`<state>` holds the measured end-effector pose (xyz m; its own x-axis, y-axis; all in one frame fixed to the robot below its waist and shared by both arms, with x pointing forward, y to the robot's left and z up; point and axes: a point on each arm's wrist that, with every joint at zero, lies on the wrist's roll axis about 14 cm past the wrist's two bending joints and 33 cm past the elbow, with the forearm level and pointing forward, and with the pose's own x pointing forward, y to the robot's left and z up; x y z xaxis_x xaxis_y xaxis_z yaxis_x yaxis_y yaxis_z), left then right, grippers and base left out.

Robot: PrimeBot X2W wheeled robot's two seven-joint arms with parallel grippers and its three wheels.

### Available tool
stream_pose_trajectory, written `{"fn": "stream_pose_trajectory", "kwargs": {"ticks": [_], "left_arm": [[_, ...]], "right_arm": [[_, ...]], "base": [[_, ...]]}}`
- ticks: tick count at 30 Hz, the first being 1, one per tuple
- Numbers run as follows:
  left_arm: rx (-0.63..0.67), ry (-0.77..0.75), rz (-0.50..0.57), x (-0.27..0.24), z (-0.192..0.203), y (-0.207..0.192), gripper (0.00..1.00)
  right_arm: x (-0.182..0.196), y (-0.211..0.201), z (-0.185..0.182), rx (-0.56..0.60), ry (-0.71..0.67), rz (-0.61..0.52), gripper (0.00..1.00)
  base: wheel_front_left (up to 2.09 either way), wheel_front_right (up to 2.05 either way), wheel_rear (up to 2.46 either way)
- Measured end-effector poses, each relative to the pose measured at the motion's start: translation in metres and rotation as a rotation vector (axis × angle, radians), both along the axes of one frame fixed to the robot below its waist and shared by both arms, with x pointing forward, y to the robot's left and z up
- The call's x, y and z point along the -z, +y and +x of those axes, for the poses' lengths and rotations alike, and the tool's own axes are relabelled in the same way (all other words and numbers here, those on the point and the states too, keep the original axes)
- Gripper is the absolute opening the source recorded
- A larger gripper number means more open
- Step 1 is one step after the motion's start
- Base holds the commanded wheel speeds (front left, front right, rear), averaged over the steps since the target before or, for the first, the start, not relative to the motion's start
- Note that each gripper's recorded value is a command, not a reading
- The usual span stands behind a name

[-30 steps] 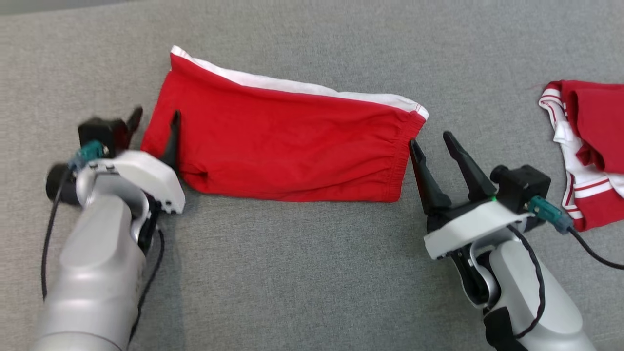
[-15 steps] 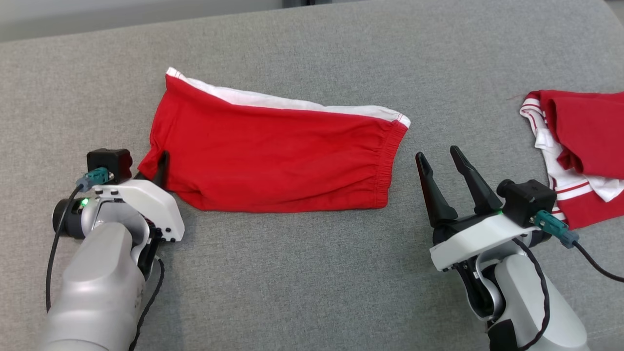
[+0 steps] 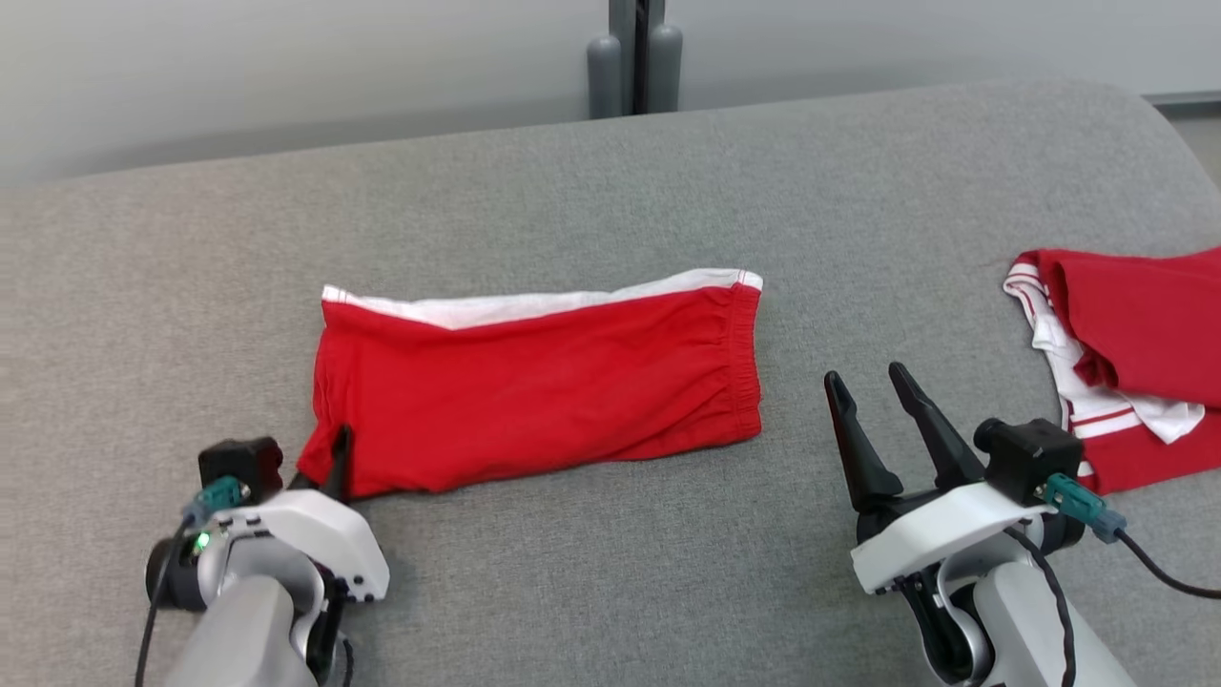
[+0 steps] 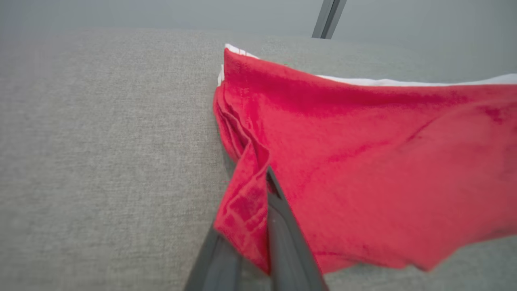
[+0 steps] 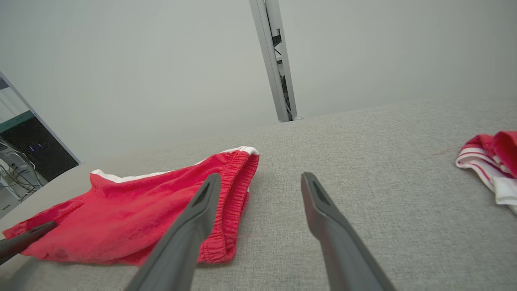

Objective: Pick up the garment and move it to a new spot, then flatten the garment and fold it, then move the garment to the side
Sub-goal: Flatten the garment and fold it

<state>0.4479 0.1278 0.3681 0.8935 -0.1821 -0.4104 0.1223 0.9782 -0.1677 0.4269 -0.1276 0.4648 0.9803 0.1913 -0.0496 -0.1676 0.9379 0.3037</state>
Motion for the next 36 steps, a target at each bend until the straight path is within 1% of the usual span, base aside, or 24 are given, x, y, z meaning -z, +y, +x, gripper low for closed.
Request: {"fn": "stream_pose_trajectory", "kwargs": {"ticks": [2,7,8,9,10,17,26,31,36], "left_arm": [[-0.028,-0.006,-0.018,-0.002,-0.009,0.003,0.00],[-0.072,-0.025,-0.013,-0.006,-0.027,0.012,0.00],[-0.079,-0.035,-0.005,-0.008,-0.028,0.014,0.18],[-0.082,-0.044,-0.004,-0.010,-0.029,0.015,0.92],[-0.092,-0.057,-0.007,-0.013,-0.030,0.017,1.00],[-0.122,-0.175,0.040,-0.039,-0.025,0.030,1.00],[-0.183,-0.237,0.067,-0.053,-0.033,0.055,1.00],[-0.228,-0.233,0.077,-0.052,-0.043,0.072,1.00],[-0.269,-0.211,0.096,-0.046,-0.056,0.089,1.00]], "right_arm": [[-0.002,0.002,-0.003,-0.004,-0.003,0.002,1.00],[-0.002,0.006,-0.011,-0.014,-0.001,0.005,1.00],[-0.002,0.007,-0.012,-0.017,-0.001,0.005,1.00],[-0.002,0.008,-0.013,-0.020,-0.001,0.004,1.00],[-0.002,0.009,-0.013,-0.023,-0.001,0.004,1.00],[0.005,0.018,-0.010,-0.047,0.018,0.005,1.00],[0.018,0.046,0.013,-0.122,0.055,0.011,1.00],[0.041,0.063,0.019,-0.165,0.125,0.002,1.00],[0.066,0.072,0.021,-0.180,0.209,0.010,1.00]], "base": [[0.00,0.00,0.00],[0.00,0.00,0.00],[0.00,0.00,0.00],[0.00,0.00,0.00],[0.00,0.00,0.00],[0.00,0.00,0.00],[0.00,0.00,0.00],[0.00,0.00,0.00],[0.00,0.00,0.00]]}}
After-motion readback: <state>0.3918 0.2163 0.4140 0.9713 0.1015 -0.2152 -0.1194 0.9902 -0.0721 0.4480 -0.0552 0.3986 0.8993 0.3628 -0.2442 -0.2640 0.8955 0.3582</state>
